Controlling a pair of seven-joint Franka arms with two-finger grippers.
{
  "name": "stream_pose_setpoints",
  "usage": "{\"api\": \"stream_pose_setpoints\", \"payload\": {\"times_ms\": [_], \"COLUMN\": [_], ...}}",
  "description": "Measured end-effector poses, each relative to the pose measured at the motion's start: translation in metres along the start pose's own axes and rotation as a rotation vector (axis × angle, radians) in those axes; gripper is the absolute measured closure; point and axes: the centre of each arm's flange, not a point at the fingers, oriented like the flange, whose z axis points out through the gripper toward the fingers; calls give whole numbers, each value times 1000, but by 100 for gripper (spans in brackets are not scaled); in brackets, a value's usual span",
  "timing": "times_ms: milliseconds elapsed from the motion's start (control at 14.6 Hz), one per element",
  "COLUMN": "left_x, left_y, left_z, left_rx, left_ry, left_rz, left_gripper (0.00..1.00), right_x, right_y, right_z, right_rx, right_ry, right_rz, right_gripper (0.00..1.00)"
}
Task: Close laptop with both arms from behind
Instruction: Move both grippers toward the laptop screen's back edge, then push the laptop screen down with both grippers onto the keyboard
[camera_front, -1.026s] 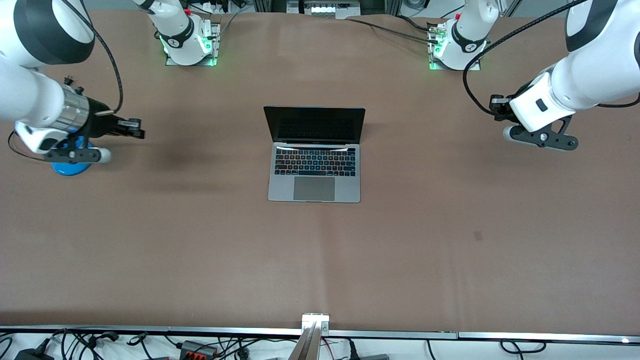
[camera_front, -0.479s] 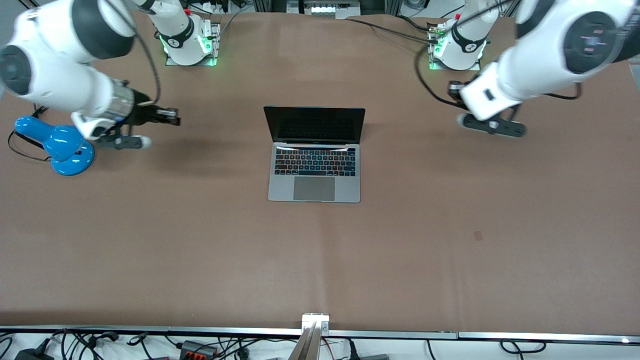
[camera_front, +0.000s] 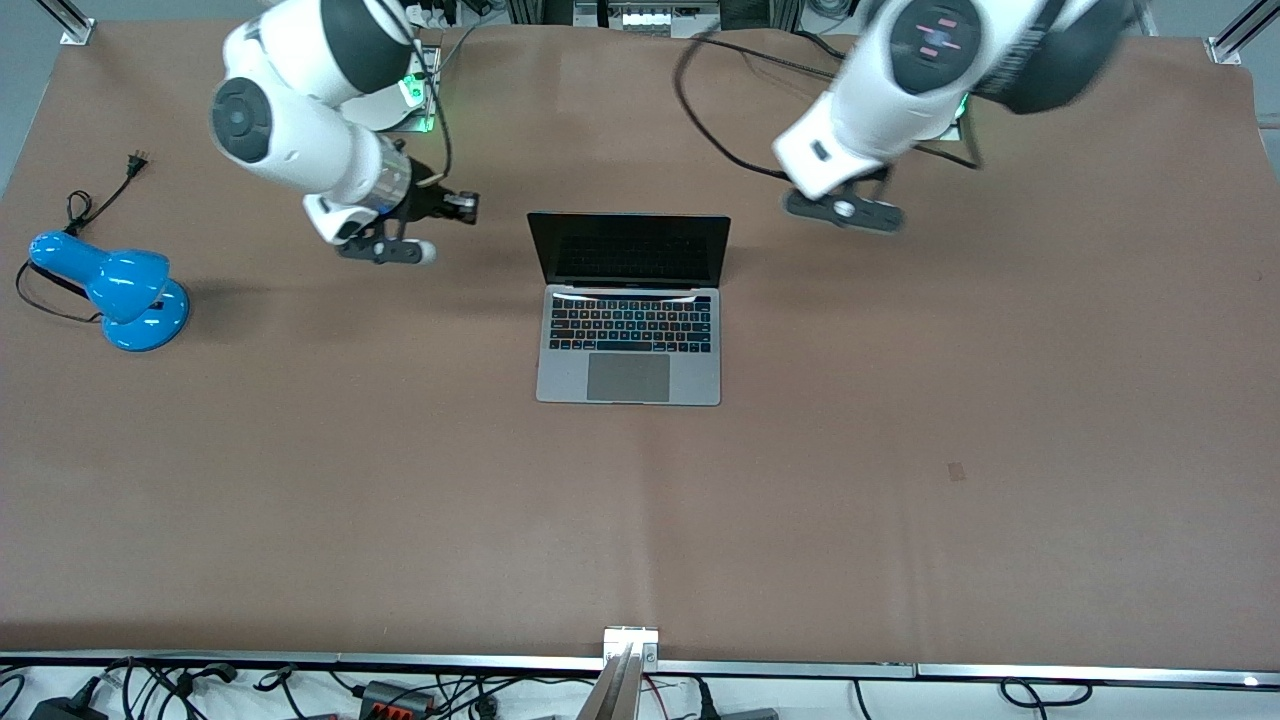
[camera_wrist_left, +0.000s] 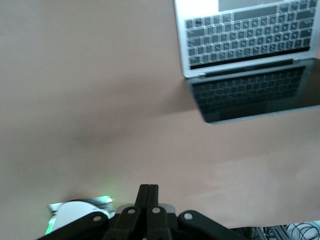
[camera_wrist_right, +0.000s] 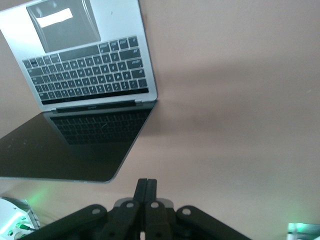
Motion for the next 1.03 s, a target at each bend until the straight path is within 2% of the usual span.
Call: {"api": "stream_pose_setpoints", "payload": {"times_ms": [274,479,684,889,1026], "left_x": [-23,-35,-46,-40,-37], "left_y": [12,34,53,60,68], "left_z": [34,64,96,105,115], "left_rx": [-25,-71,-104,-186,-219], "left_ry": [7,39,82,189,267], "left_rz": [-14,2,15,-4,3], "left_gripper": [99,99,99,99,99], "right_x": [-23,-43,-61,-75,-71], "right_y": [-17,-29,-33,-47,-49], "right_z": [22,38,58,73,80], "right_rx": [-5,4,-13,-6,9], "right_ry": [-39,-64,-77,-25,13], "right_rz": [-1,-3,-13,-10,-2], "right_gripper": [99,99,99,99,99]}}
